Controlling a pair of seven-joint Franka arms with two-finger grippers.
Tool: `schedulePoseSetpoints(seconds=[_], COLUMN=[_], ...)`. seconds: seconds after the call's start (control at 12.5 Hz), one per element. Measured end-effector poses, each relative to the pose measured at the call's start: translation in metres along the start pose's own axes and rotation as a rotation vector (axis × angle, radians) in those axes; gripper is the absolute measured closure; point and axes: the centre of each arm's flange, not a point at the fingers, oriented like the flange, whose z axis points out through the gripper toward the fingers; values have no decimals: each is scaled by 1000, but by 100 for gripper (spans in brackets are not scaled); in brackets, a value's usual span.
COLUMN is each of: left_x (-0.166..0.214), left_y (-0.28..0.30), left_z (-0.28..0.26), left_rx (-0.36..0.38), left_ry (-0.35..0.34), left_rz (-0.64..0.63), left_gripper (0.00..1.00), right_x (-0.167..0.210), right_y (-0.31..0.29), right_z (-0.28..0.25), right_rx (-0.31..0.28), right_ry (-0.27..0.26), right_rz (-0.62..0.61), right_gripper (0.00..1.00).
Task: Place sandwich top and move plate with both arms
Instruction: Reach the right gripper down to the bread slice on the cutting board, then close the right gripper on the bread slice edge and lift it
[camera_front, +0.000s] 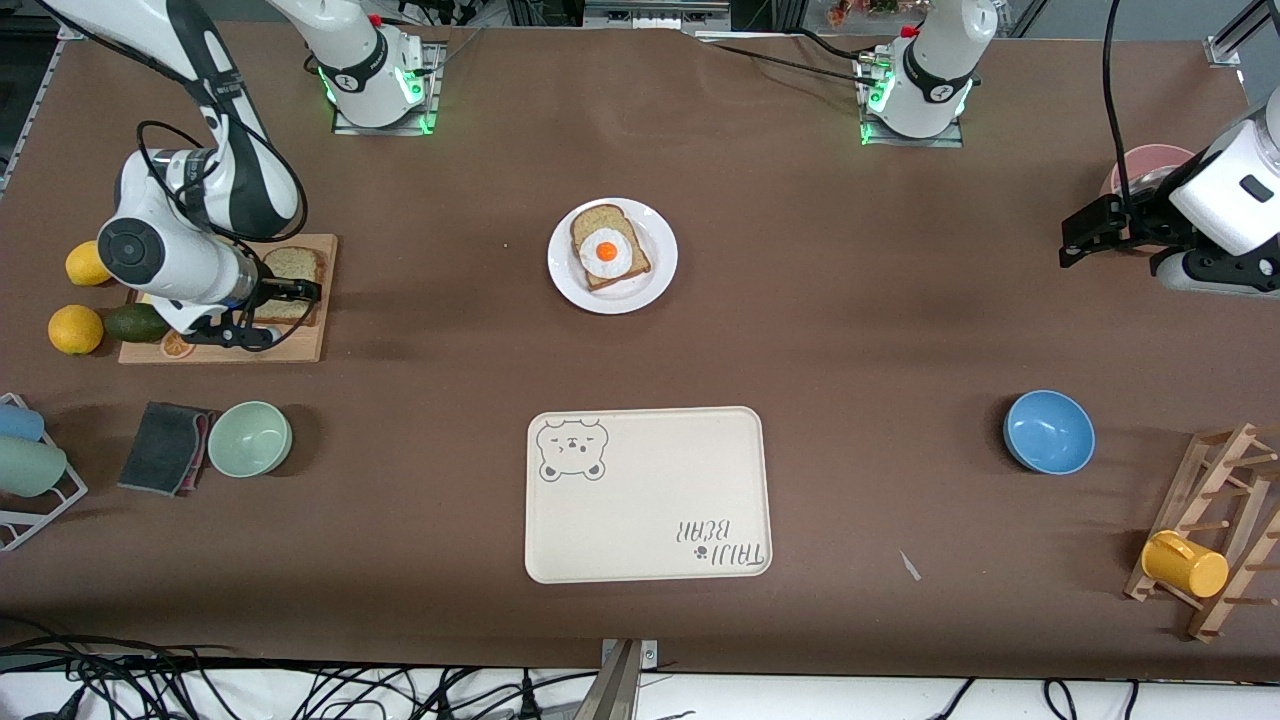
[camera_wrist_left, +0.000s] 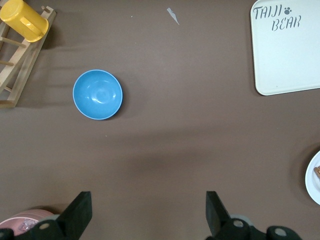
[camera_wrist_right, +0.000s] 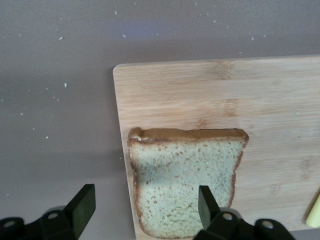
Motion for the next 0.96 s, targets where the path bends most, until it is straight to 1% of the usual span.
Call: schedulePoseSetpoints(seconds=[0.08, 0.16, 0.48, 0.56, 0.64, 0.96], left_x=[0, 0, 0, 0, 0, 0], left_y=[0, 0, 0, 0, 0, 0], left_z=[0, 0, 0, 0, 0, 0], left_rx=[0, 0, 0, 0, 0, 0], left_ry=[0, 0, 0, 0, 0, 0], left_rz=[-1, -1, -1, 0, 0, 1], left_gripper=[0, 0, 0, 0, 0, 0], right_x=[0, -1, -1, 0, 0, 0], right_y=[-1, -2, -6, -6, -7, -7], right_z=[1, 2, 23, 29, 33, 41], right_rx=[0, -1, -6, -7, -9, -12], right_ry=[0, -2, -31, -39, -45, -57], right_rz=[22, 37, 57, 58, 57, 56], right_gripper=[10, 16, 21, 24, 24, 38])
